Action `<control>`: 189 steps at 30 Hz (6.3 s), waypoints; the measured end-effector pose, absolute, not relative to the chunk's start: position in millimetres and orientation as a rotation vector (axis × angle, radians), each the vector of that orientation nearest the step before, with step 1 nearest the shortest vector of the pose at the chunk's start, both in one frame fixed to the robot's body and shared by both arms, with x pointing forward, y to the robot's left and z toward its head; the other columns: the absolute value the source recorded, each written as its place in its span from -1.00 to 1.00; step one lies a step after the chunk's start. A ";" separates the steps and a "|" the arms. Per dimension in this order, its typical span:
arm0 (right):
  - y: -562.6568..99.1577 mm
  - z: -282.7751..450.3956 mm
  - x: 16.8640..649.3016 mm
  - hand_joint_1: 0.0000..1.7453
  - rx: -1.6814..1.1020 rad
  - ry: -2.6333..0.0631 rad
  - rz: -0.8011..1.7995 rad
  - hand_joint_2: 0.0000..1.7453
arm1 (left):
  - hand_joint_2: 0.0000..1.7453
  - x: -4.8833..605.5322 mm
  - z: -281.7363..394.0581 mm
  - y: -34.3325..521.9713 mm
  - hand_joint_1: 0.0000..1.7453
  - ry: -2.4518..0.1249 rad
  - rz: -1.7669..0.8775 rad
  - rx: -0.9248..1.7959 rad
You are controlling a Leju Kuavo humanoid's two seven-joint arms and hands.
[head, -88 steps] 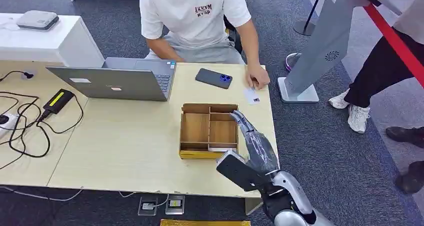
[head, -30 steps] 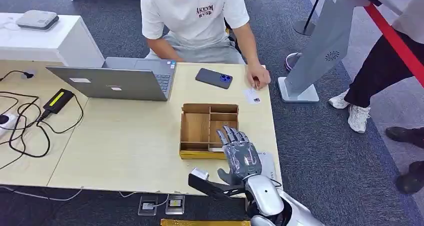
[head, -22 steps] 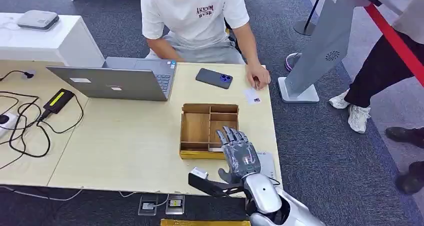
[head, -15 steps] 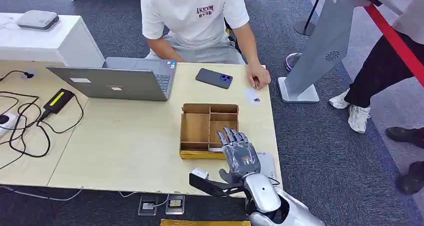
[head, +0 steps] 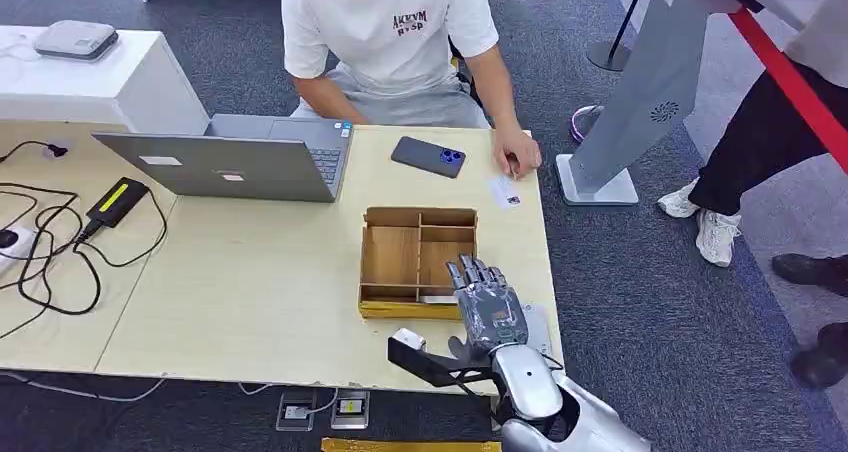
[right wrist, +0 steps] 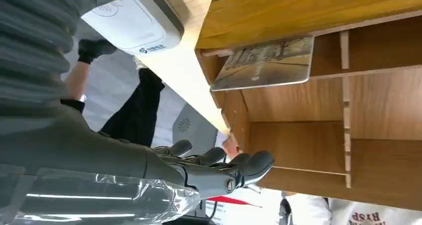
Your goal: Pass the card to the sensor for recognition and then transmit it.
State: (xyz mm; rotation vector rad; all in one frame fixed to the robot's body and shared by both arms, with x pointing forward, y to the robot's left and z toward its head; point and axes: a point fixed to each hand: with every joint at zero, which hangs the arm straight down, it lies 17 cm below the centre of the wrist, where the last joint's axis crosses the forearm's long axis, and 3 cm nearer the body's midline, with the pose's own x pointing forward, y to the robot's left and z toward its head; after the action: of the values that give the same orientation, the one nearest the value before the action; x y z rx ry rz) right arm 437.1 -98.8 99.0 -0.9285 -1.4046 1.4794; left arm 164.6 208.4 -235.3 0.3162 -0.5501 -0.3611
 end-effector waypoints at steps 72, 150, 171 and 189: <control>-77.2 106.5 457.6 -1.00 -0.898 -1.446 1.488 1.00 | 1.00 168.9 -226.6 195.6 -1.00 -0.600 -0.380 0.297; -73.5 167.2 464.3 1.00 -1.007 -1.721 1.285 1.00 | -1.00 174.5 -218.0 190.2 -1.00 -0.643 -0.355 0.303; -146.1 347.9 478.8 1.00 -1.320 -2.025 0.837 1.00 | -1.00 180.8 -217.8 192.3 -1.00 -0.646 -0.312 0.301; -156.9 385.5 546.0 1.00 -1.349 -1.865 0.937 1.00 | -1.00 199.6 -215.4 187.0 -1.00 -0.623 -0.331 0.291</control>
State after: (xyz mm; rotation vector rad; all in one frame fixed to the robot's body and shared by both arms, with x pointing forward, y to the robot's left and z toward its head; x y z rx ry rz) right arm 546.0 -156.9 385.5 -1.3488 -1.8654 0.9374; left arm 199.6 187.0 -215.4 0.2912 -0.6234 -0.3310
